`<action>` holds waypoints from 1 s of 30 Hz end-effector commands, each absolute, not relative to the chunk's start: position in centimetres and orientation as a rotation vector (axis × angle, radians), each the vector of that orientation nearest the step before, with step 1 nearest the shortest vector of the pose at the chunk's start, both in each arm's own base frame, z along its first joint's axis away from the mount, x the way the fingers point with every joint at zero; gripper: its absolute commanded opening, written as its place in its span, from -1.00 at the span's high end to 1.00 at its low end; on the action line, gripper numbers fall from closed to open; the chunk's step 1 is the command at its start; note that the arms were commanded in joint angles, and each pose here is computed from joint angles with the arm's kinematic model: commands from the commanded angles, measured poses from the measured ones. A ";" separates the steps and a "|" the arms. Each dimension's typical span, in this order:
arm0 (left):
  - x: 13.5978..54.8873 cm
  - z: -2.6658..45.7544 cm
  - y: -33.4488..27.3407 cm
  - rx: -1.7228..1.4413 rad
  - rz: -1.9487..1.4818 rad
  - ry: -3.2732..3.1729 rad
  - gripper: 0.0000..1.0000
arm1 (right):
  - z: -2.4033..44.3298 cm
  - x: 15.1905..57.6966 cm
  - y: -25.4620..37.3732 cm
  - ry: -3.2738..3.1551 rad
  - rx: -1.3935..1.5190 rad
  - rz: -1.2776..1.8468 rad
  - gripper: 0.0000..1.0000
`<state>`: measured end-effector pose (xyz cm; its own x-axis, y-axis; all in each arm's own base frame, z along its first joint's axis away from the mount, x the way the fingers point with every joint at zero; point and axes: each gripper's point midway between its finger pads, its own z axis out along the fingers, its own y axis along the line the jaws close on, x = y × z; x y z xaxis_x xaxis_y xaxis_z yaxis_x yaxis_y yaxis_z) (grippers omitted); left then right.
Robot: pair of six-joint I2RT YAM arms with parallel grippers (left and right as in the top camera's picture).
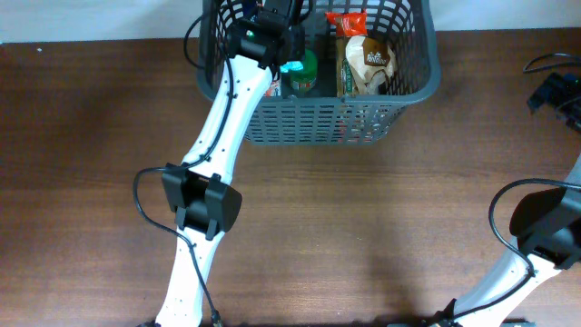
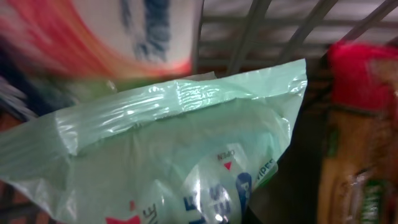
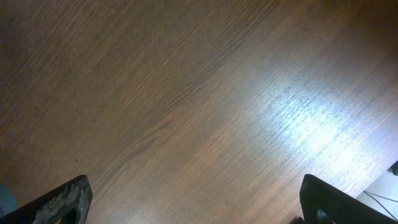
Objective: Pack container
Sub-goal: 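Lower the wipes pack into the basket and open the left gripper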
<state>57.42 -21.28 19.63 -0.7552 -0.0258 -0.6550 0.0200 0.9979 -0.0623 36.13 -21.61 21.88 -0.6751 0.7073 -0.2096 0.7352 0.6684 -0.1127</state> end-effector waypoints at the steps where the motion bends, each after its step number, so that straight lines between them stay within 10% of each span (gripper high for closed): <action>1: 57.3 17.1 -21.6 0.000 -0.073 2.479 0.97 | 21.7 35.9 -22.1 2.728 1.213 -0.306 -0.98; 4: 57.2 16.4 -21.6 0.002 -0.065 2.493 0.85 | 21.7 35.9 -22.1 2.728 1.213 -0.306 -0.98; 12: 57.3 16.4 -21.5 0.001 -0.063 2.493 -0.31 | 21.7 35.9 -22.1 2.728 1.213 -0.306 -0.98; 22: 57.6 18.2 -21.1 -0.006 -0.072 2.454 -0.60 | 21.7 35.9 -22.1 2.728 1.213 -0.306 -0.98; 30: 57.0 32.7 -15.8 -0.145 -0.094 2.167 -0.99 | 21.7 35.9 -22.1 2.728 1.213 -0.306 -0.98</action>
<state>58.13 -19.78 21.72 -0.7256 -0.0617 -0.6853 -0.0125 0.9970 -0.0765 36.13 -21.61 21.88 -0.6751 0.7073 -0.2096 0.7352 0.6684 -0.1127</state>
